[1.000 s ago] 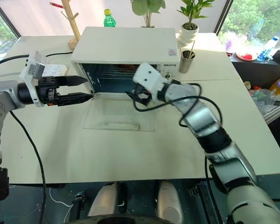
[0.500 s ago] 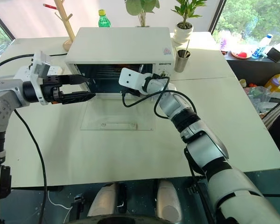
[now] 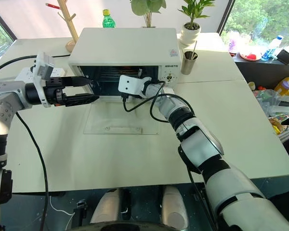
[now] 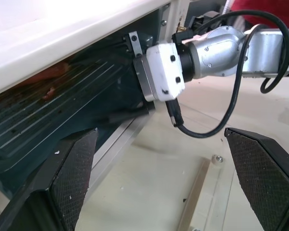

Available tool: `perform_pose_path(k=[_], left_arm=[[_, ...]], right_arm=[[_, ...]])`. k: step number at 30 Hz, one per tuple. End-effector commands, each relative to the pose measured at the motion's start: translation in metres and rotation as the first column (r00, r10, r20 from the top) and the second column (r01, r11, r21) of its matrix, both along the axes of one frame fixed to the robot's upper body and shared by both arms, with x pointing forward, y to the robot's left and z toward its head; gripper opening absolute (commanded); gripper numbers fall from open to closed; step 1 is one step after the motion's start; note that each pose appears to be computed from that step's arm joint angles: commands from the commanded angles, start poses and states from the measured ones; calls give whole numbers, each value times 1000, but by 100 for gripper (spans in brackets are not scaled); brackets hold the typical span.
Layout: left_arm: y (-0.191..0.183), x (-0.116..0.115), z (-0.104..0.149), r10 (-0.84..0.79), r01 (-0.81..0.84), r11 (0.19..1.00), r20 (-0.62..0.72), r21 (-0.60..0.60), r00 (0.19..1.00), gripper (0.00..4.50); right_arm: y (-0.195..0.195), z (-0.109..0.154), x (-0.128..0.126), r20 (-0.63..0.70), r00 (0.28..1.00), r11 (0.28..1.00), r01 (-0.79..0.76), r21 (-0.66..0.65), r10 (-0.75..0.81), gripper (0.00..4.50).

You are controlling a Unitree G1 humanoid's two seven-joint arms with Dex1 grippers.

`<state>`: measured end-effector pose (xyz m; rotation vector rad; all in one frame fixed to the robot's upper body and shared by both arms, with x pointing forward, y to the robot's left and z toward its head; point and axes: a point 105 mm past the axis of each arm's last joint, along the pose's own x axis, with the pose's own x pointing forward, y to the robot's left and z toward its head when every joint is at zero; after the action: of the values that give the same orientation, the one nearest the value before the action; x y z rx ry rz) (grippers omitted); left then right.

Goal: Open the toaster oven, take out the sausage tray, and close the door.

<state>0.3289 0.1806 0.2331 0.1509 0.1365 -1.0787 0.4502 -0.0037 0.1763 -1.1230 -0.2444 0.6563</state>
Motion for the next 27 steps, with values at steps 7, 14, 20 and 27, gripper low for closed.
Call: perform_pose_path(k=[7,14,20,27], left_arm=[[1,-2,13,0,0,1000,61,9,998,450],[2,1,13,2,-2,1000,60,4,998,450],[7,9,15,14,-14,1000,55,-3,998,450],[11,25,17,25,-25,1000,55,1,998,450]], right_arm=[[10,16,0,58,998,1000,-22,19,21,62],[10,14,0,51,998,1000,-28,14,27,4],[13,12,-6,65,996,998,-67,10,66,4],[15,13,-32,107,983,989,-150,2,149,4]])
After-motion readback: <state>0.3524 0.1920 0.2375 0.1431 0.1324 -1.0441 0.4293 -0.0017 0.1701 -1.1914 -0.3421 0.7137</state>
